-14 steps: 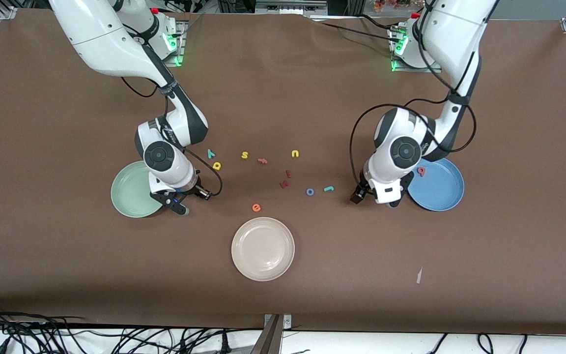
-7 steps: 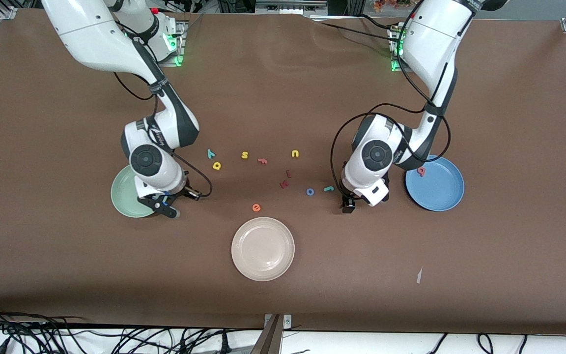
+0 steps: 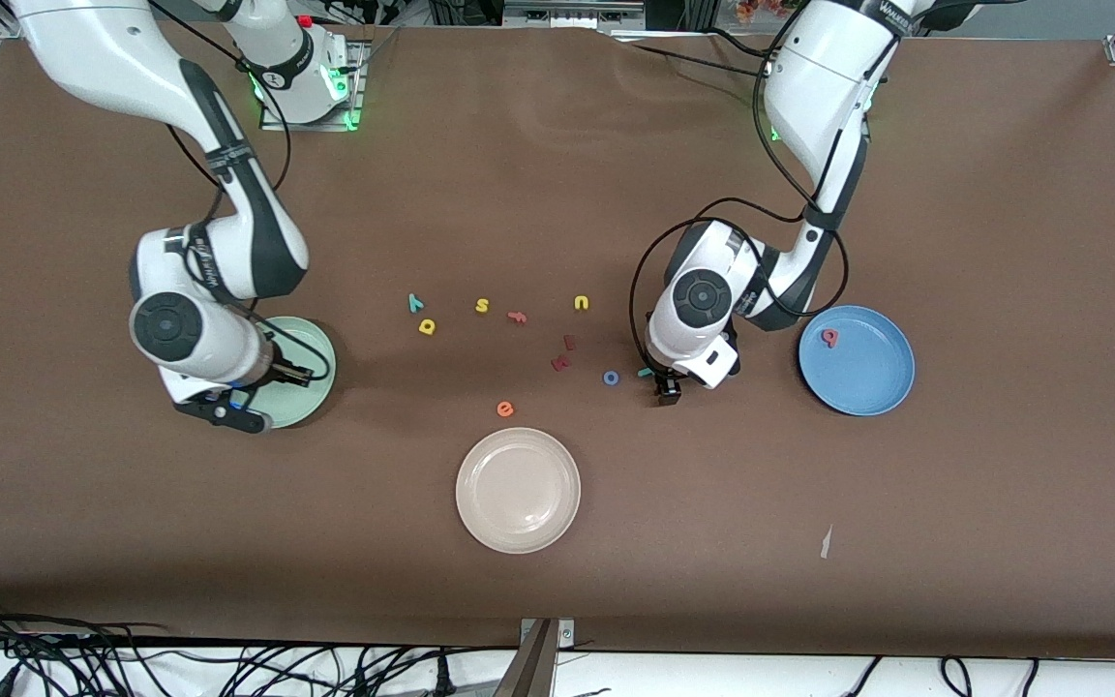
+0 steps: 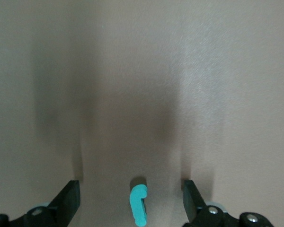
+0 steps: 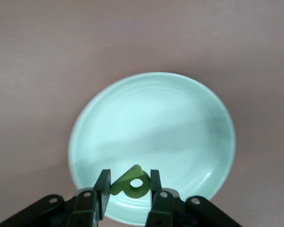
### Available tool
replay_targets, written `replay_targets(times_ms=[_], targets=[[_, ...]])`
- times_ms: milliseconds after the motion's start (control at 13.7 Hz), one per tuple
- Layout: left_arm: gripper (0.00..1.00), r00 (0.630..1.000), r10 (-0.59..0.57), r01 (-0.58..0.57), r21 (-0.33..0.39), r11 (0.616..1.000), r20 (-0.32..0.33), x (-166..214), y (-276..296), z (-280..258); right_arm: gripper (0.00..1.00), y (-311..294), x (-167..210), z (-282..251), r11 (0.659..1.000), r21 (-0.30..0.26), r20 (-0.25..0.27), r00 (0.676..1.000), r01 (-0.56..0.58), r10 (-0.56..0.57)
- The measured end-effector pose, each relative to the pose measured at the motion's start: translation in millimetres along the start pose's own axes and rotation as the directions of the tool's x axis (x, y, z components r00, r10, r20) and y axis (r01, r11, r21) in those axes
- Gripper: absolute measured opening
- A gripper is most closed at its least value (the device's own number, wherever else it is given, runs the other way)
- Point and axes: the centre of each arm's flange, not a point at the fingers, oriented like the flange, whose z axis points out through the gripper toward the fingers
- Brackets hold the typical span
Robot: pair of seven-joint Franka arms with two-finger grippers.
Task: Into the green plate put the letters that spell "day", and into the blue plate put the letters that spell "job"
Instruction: 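Release green d with the right gripper while the left gripper grasps teal r, then place teal r with the left gripper while the right gripper grasps yellow d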
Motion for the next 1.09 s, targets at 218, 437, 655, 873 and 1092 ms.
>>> replay_targets(times_ms=[218, 437, 655, 873, 1092], targets=[[0.93, 1.000, -0.008, 0.008, -0.003, 1.000, 0.001, -0.1, 0.9, 1.7, 0.37, 17.8, -24.1, 22.8, 1.000, 0.026, -0.032, 0.999, 0.011, -0.010], [0.90, 1.000, -0.023, 0.023, -0.007, 1.000, 0.003, -0.6, 2.2, 1.0, 0.44, 20.0, -40.7, 33.7, 0.999, 0.032, -0.036, 0.999, 0.017, -0.016], [0.88, 0.999, -0.047, 0.047, -0.026, 0.999, 0.021, -8.2, 10.1, -5.5, 0.72, 9.8, -42.5, 24.2, 0.998, 0.051, -0.051, 0.998, -0.030, 0.032], [0.88, 0.998, -0.052, 0.053, -0.029, 0.998, 0.024, -15.1, 9.3, -4.0, 0.93, -43.8, -62.4, 4.3, 0.989, 0.099, -0.061, 0.991, -0.112, 0.118], [0.85, 0.998, -0.052, 0.052, -0.025, 0.998, 0.020, -16.9, 7.8, 2.5, 0.93, -89.0, -90.2, -3.3, 0.974, 0.128, -0.041, 0.980, -0.187, 0.193]])
